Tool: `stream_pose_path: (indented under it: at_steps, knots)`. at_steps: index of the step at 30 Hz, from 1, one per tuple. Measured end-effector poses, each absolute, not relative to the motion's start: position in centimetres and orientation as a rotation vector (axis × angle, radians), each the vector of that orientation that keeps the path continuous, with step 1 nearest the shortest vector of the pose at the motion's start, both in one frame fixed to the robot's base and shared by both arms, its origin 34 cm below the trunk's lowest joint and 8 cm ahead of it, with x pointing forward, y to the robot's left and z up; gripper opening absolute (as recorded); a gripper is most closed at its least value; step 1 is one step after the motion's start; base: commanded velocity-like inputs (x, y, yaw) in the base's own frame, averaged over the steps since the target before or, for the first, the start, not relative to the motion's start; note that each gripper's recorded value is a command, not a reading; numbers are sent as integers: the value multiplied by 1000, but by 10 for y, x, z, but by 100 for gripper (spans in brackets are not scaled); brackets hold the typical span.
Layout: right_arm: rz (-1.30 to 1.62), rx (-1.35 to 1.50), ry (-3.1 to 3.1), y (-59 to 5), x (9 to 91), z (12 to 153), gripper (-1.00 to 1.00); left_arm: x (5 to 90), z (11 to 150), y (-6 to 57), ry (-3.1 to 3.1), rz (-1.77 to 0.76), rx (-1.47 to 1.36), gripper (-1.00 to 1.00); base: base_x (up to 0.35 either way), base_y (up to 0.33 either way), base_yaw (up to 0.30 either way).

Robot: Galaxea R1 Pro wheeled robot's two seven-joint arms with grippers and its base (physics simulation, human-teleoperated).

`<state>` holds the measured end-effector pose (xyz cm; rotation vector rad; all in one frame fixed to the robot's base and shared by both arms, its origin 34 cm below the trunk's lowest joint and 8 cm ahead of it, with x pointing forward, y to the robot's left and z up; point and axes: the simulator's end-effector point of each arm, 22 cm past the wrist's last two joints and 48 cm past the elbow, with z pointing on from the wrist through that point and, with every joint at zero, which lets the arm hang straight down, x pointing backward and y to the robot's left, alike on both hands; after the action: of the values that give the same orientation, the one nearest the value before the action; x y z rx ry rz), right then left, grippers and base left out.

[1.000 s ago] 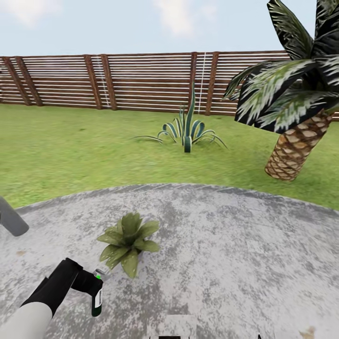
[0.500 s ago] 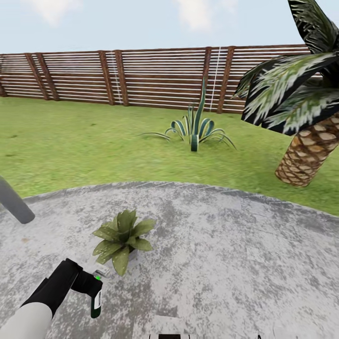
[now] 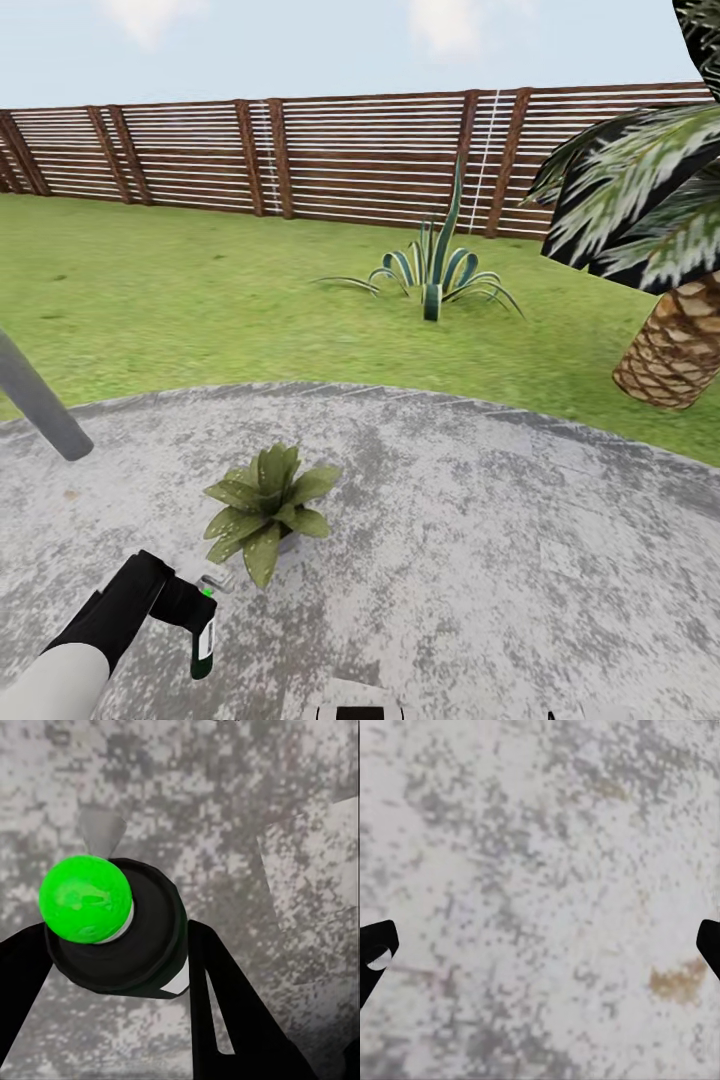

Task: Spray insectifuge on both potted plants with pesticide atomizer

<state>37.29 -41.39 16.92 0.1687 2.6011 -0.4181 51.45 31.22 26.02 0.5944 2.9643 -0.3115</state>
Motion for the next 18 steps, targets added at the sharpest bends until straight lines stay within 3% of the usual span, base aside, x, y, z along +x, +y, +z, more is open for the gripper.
stream_pose_path:
  at_steps: [14,18]
  knots:
    - [-421,168,2598,-414,374,170,100,518,262,313,2953,-305,593,-100,-36,-224,2]
    - [-421,170,2600,-414,373,169,100,518,262,317,2956,-300,590,-100,33,-274,146]
